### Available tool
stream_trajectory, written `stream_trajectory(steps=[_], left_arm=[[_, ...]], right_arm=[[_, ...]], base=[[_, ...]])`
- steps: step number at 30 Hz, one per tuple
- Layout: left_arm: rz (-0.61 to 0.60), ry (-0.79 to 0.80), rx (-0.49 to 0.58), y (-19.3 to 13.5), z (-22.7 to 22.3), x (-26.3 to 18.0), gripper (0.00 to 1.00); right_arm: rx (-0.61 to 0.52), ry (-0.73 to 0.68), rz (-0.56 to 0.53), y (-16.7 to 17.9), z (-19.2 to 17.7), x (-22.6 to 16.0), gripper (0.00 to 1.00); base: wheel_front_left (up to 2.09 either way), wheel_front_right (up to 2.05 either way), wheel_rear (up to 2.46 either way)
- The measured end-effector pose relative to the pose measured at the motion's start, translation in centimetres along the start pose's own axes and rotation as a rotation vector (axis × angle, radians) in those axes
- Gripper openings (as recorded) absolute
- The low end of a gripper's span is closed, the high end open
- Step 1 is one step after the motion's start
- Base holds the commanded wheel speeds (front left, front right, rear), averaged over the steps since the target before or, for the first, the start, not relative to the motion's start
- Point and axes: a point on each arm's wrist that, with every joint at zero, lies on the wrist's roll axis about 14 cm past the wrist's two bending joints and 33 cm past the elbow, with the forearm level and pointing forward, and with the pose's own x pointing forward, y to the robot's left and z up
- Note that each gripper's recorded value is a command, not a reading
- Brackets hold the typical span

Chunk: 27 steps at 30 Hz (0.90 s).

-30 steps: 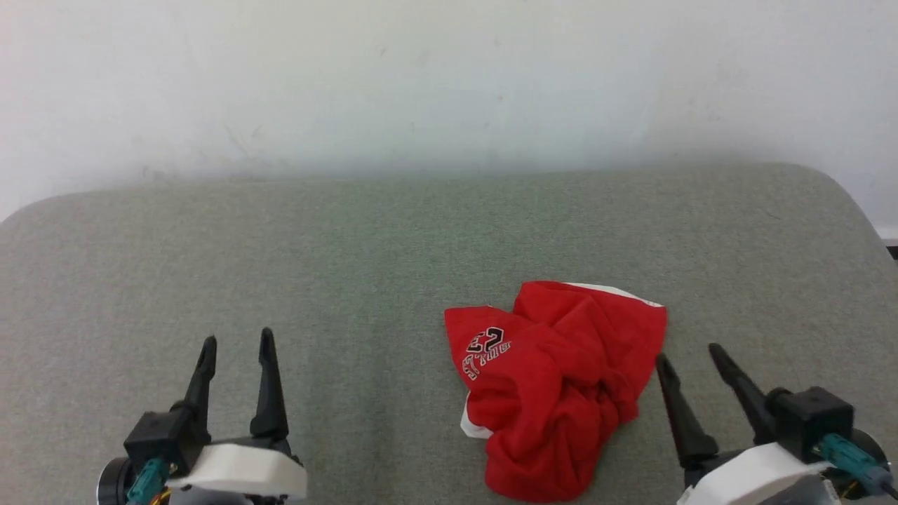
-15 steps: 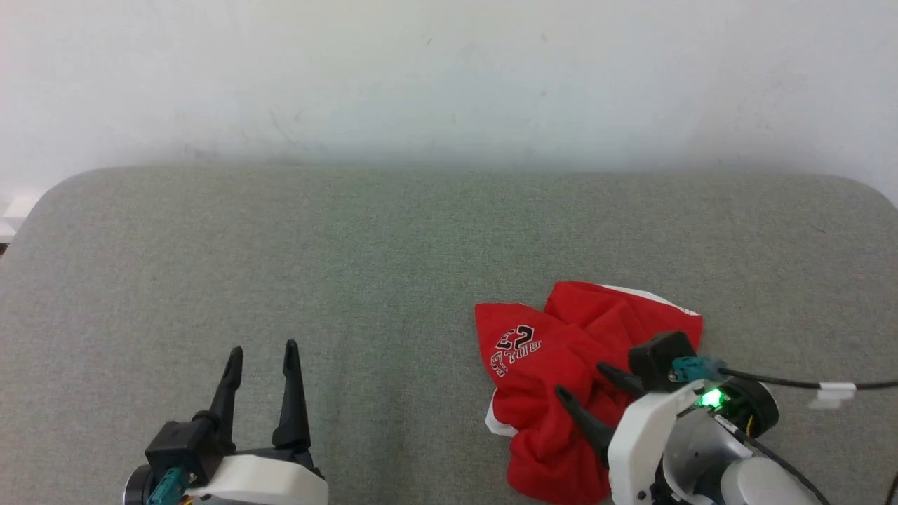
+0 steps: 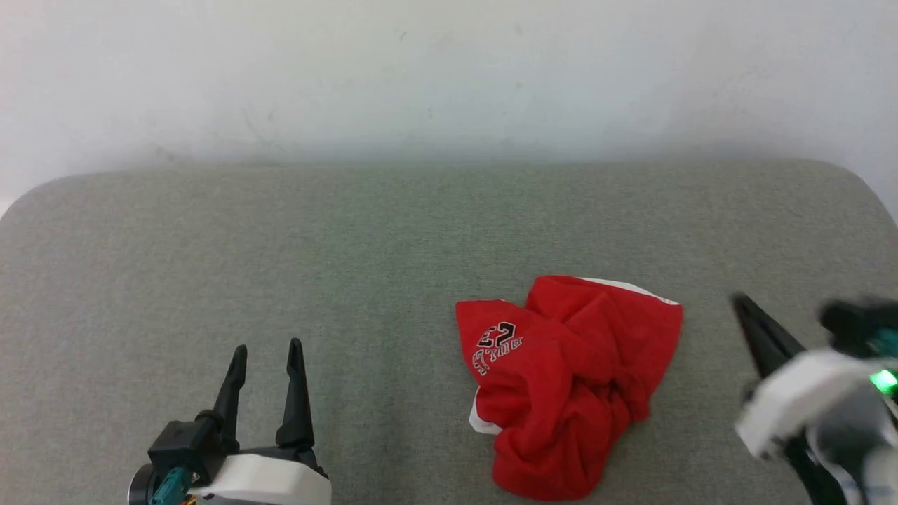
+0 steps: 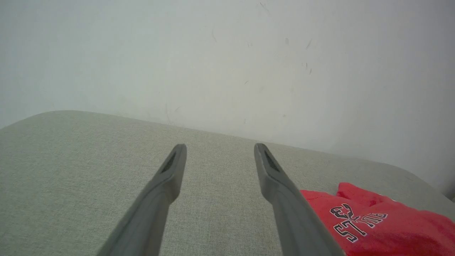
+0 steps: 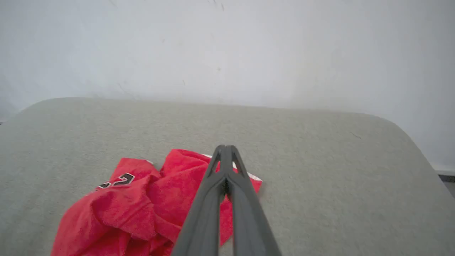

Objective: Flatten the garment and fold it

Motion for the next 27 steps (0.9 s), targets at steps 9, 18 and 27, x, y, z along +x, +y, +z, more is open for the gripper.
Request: stream_trajectory(steps=[9, 18, 27], left_arm=[[-0.036, -0.008, -0.005, -1.0, 0.2, 0.3, 1.00], [-0.045, -0.008, 0.001, -0.9, 0.2, 0.1, 1.00], [-0.016, -0.005, -0.010, -0.3, 0.1, -0.5, 1.00]], right_arm=[[0.068, 0.092, -0.292, -6.6, -5.5, -7.6, 0.00], [0.085, 0.116, -0.233, -4.3, -6.1, -7.4, 0.00], [-0.004, 0.223, 0.150, 6.0, -5.3, -2.1, 1.00]], base=[[0.00, 0.00, 0.00], [0.00, 0.00, 0.00], [0.00, 0.00, 0.00]])
